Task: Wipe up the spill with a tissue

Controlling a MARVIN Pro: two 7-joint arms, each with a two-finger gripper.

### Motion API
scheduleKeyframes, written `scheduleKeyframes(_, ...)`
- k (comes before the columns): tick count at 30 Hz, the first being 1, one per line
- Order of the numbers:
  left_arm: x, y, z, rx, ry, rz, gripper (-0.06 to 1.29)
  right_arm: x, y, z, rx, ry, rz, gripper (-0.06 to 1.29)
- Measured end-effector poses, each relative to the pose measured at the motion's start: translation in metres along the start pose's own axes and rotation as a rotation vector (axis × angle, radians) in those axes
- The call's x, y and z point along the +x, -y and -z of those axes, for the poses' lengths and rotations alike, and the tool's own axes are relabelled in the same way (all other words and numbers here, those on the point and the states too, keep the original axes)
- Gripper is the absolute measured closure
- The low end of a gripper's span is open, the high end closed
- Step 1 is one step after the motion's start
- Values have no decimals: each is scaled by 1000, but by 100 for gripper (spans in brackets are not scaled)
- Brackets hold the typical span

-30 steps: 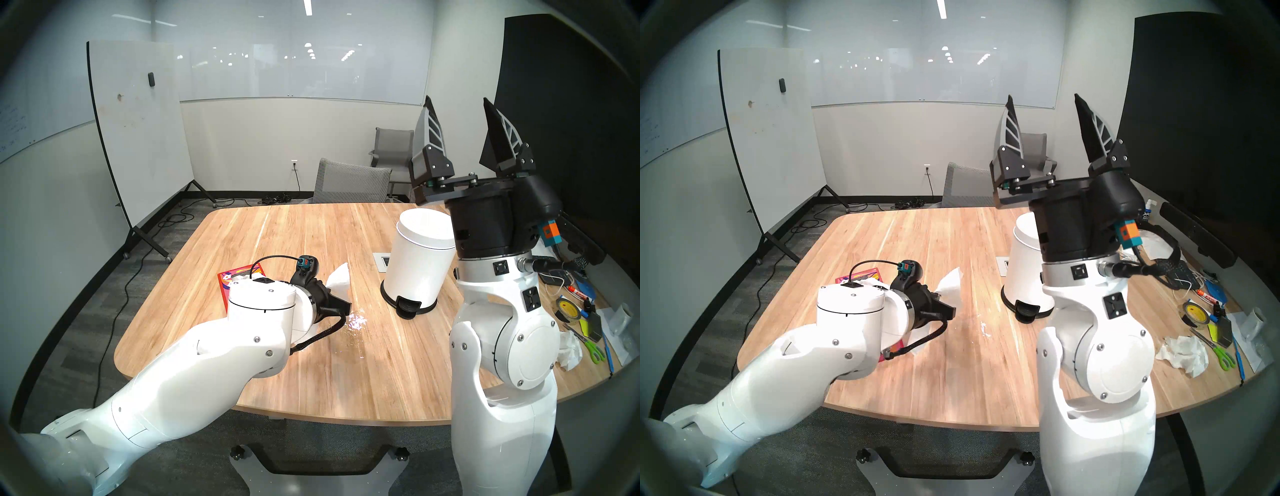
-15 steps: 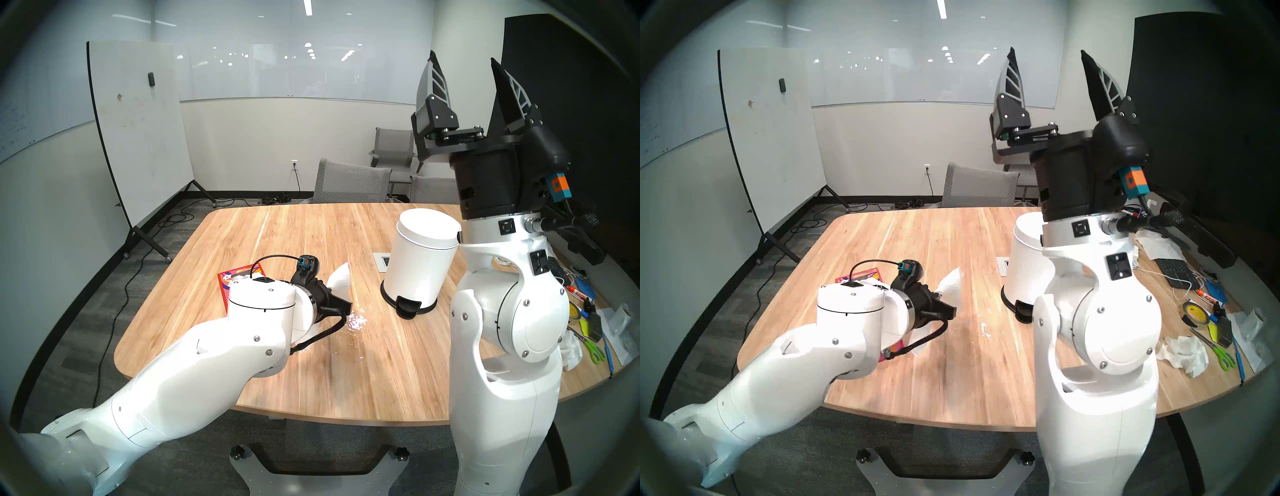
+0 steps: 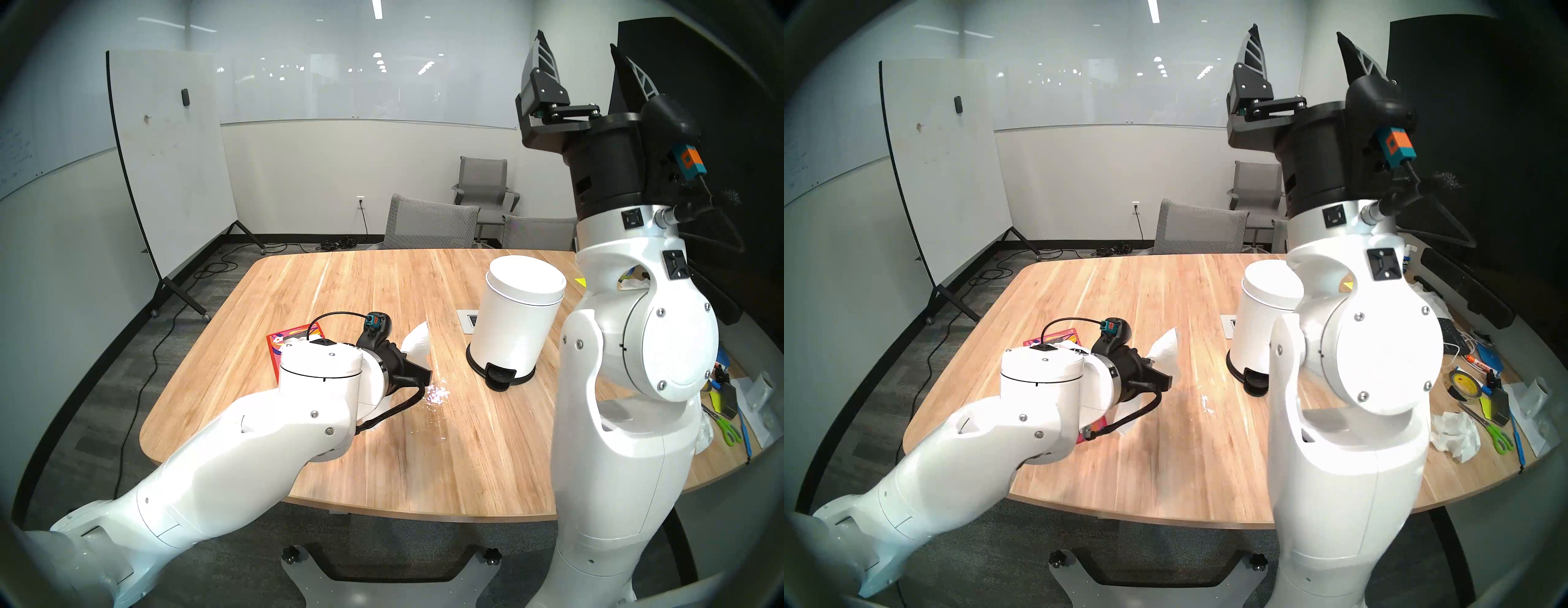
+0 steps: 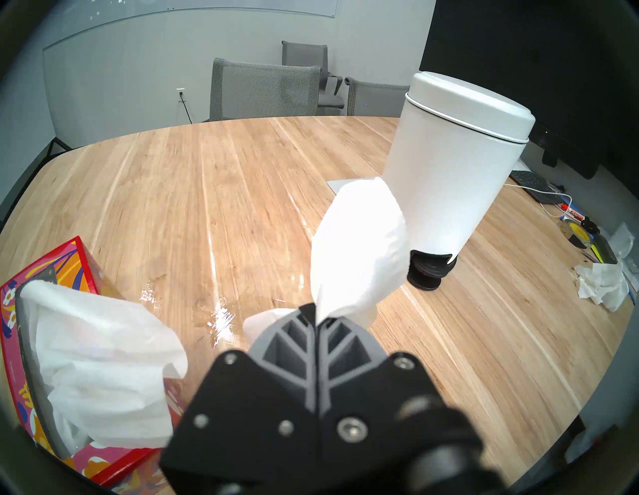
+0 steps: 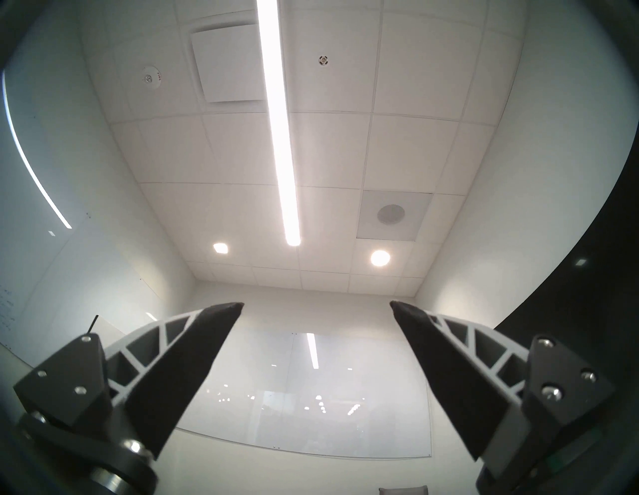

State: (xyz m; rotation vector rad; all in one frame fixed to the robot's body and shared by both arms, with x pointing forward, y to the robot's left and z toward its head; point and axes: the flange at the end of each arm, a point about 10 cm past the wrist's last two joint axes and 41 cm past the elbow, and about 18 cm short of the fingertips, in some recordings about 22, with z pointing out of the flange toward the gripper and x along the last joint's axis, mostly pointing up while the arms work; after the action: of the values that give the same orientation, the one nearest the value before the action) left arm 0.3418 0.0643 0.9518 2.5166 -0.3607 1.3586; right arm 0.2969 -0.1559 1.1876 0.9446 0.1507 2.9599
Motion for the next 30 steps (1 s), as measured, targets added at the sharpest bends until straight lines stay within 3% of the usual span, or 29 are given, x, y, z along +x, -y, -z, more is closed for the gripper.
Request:
scheduleKeyframes(13,1,0,0,-3,-1,0,125,0,-17,-26,-81,126,67,0)
scheduleKeyframes(30,3,-1,1,-5,-5,0,125,-30,2,-60,-51,388,83,0)
